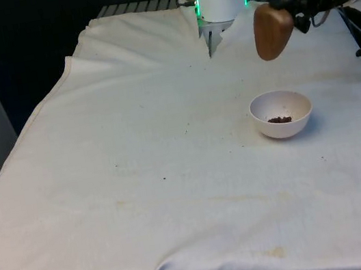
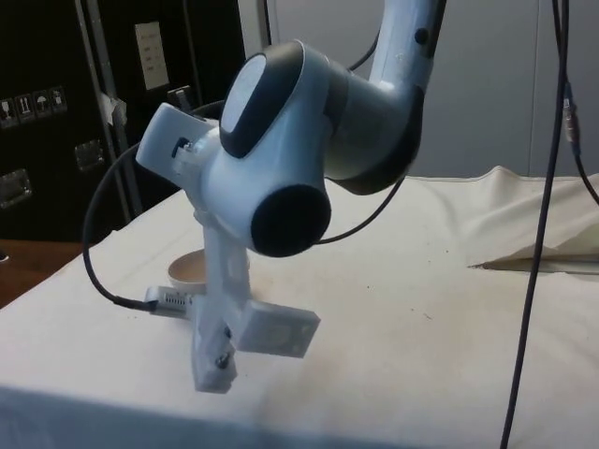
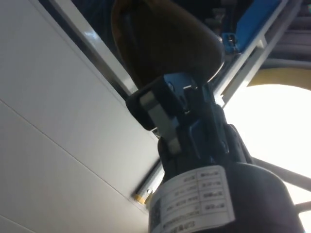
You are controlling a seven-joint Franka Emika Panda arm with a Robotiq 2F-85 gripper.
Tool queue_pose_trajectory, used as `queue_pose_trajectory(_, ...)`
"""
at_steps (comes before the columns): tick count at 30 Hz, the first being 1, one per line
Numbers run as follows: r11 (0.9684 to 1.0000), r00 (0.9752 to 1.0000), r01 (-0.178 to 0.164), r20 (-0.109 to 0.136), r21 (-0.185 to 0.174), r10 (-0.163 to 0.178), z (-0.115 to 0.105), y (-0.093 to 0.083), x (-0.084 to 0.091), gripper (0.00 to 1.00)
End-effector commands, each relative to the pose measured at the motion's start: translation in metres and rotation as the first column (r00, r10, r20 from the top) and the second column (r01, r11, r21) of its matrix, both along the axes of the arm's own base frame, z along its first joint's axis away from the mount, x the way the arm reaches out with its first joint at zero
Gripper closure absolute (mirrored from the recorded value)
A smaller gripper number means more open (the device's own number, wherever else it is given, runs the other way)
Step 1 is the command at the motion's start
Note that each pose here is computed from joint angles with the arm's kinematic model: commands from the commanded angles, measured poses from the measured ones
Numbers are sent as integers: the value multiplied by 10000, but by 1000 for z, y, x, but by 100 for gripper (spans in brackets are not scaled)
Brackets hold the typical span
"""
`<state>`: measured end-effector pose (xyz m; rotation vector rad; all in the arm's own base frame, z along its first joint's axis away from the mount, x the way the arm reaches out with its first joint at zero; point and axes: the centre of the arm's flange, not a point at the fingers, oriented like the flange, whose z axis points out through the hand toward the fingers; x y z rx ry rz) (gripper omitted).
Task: Pour the coffee beans from the cup into the bowl.
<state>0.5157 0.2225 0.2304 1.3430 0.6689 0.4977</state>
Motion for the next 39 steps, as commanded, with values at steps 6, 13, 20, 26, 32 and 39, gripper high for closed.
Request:
queue_pose_trajectory(6, 9991, 9997, -242, 52, -360, 244, -5, 2, -1, 100)
queue_pose_trajectory(13, 9952, 9988, -453, 168, -867, 469, -11, 6, -4, 100)
queue_pose_trajectory(20, 9919, 9972, -594, 380, -1120, 640, -14, 8, -10, 100)
queue_pose_trajectory(26, 9922, 9975, -547, 391, -1123, 594, -14, 7, -9, 100)
queue_pose_trajectory(32, 9923, 9974, -538, 418, -1120, 588, -14, 7, -9, 100)
queue_pose_trajectory(39, 9924, 9973, -534, 439, -1112, 586, -13, 7, -9, 100)
